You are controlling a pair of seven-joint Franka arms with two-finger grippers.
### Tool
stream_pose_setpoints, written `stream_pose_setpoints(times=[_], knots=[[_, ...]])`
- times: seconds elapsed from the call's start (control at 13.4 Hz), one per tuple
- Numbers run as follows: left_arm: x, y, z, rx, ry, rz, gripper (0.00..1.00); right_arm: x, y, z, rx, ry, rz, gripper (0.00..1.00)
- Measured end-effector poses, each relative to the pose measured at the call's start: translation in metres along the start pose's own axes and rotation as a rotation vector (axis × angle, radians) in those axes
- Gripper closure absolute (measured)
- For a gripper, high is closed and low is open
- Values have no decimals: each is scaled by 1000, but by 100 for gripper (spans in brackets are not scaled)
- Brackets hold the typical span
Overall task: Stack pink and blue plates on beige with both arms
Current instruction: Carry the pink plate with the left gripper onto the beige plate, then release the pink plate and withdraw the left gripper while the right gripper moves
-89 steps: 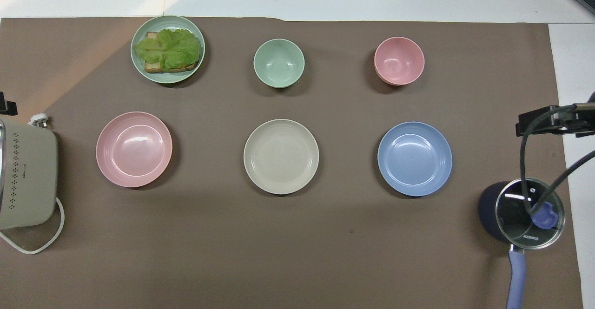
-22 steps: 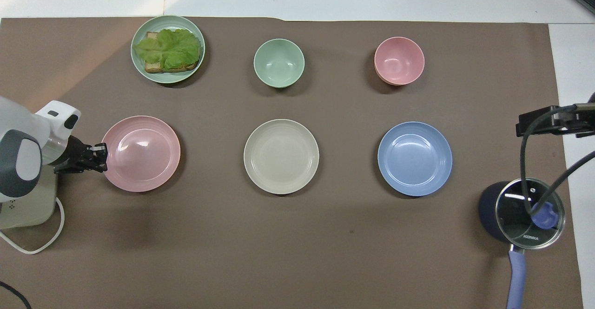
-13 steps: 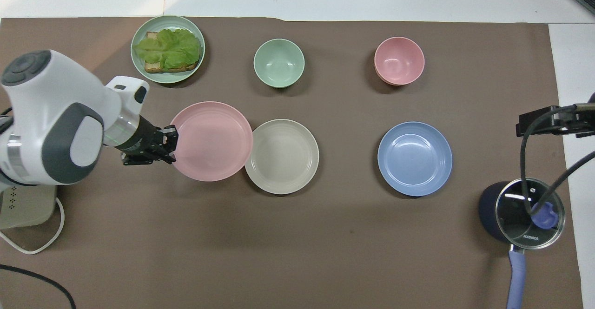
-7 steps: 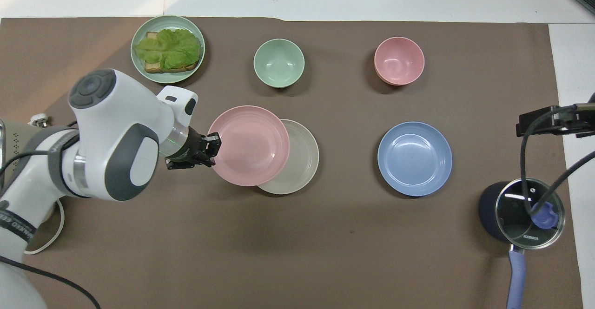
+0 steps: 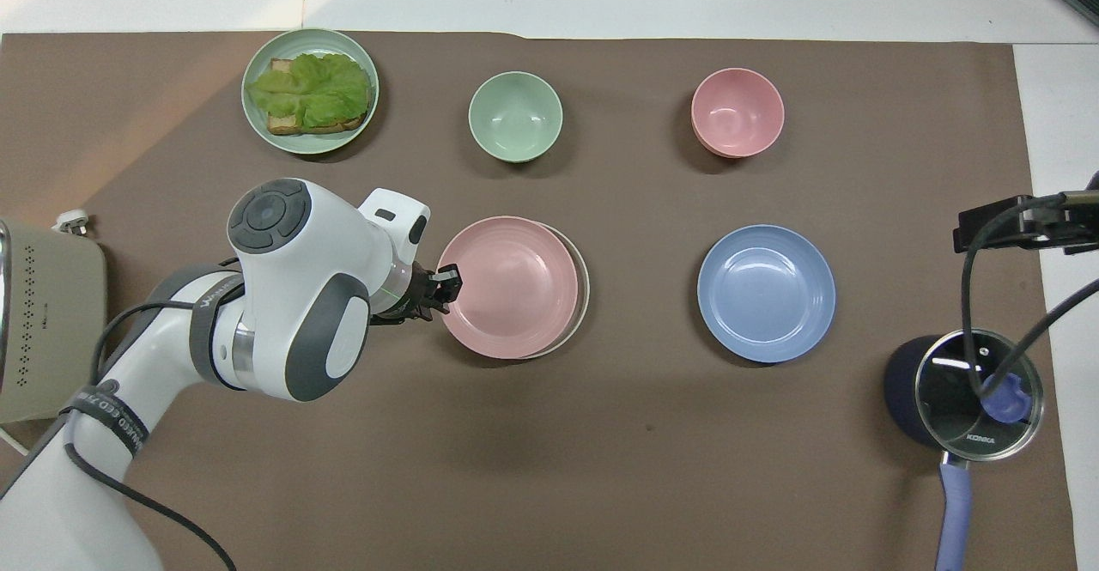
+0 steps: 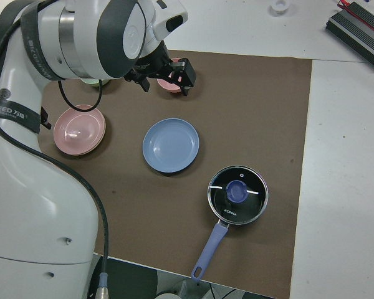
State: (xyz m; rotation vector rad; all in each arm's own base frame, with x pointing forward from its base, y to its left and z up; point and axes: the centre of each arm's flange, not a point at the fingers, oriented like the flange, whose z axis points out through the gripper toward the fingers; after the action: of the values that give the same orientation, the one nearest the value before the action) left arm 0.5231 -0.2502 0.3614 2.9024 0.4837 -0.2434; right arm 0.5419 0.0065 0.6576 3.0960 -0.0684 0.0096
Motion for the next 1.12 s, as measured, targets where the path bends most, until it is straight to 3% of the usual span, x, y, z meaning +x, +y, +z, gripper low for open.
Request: stream_pose_setpoints(times=[0.15,0.37,0.67,1.12], knots=[[29,-32,-12,27,40,-11,0,0,0,0,0,0,1,0],[79,-90,-48,97,140,54,0,0,1,0,0,0,2,0],[119,-153,-97,135,196,195,0,4,7,12,5,12,13,0],[106,-186,-204,166,201,345,0,13,3,107,11,5,8,0]])
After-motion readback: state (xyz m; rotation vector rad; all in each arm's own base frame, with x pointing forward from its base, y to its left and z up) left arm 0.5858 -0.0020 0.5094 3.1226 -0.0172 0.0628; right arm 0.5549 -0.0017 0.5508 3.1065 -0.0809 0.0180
